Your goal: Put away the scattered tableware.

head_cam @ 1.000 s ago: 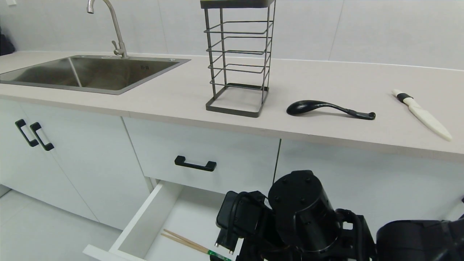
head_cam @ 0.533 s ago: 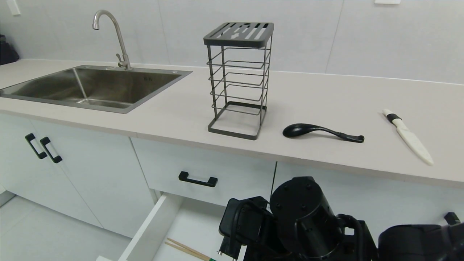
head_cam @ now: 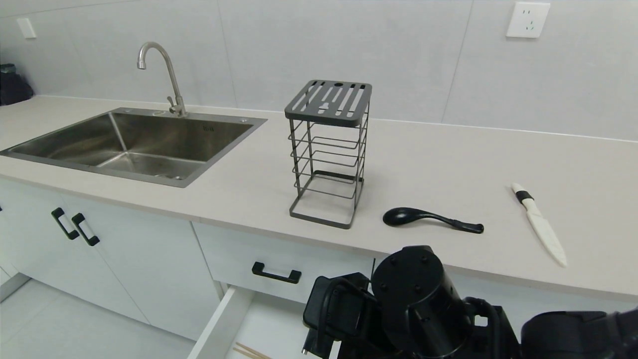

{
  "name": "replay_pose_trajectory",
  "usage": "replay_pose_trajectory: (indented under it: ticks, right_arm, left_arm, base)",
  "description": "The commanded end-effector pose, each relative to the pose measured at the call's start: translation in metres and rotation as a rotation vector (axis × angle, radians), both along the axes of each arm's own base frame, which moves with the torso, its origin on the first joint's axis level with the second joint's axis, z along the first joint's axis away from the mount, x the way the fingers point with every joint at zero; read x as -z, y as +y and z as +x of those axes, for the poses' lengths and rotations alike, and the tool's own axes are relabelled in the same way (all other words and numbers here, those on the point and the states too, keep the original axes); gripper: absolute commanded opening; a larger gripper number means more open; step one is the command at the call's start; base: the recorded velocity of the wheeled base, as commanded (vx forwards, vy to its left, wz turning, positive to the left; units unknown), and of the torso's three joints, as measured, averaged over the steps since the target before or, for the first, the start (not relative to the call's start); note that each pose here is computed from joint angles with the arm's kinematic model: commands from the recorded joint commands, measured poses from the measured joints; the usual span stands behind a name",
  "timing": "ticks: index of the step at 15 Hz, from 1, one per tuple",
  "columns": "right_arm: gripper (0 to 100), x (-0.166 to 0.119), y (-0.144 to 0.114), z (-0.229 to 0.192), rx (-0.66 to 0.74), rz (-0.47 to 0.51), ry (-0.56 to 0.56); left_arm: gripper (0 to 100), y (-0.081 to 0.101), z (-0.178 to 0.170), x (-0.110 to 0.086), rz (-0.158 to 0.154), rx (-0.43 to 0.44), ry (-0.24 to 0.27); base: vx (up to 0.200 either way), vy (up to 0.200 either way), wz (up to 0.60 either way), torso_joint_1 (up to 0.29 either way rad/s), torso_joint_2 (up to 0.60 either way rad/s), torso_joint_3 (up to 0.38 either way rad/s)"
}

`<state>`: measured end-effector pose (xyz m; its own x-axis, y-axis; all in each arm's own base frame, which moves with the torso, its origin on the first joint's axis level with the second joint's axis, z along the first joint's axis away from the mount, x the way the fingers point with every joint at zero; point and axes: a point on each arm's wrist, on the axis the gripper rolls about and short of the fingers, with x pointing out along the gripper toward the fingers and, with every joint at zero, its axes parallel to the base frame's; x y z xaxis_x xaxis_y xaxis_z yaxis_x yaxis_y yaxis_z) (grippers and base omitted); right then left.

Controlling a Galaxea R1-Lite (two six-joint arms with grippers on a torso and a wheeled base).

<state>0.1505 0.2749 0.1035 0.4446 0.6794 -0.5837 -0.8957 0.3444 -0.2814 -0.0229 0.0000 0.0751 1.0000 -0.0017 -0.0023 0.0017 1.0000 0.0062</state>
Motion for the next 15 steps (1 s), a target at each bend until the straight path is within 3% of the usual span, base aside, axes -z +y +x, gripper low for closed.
replay_pose_trajectory:
  ticks: [1,8,10,15]
  right_arm:
    - [100,0.002,0.001,0.0,-0.001,-0.005,0.003]
    - [100,0.008,-0.003,0.002,0.002,-0.052,0.032]
    - [100,0.014,-0.006,0.004,0.007,-0.12,0.063]
    - [100,0.019,-0.014,0.015,0.022,-0.135,0.077]
  left_arm:
    - [100,0.0,0.0,0.0,0.0,0.0,0.001]
    - [100,0.0,0.0,0.0,0.0,0.0,0.001]
    - [100,0.0,0.0,0.0,0.0,0.0,0.001]
    - [100,0.0,0.0,0.0,0.0,0.0,0.001]
  base:
    - [0.0,0.0,0.0,0.154,-0.48,-0.315]
    - [0.0,0.0,0.0,0.186,-0.49,-0.313]
    - [0.0,0.0,0.0,0.081,-0.19,-0.11]
    - [0.0,0.0,0.0,0.006,-0.01,-0.009]
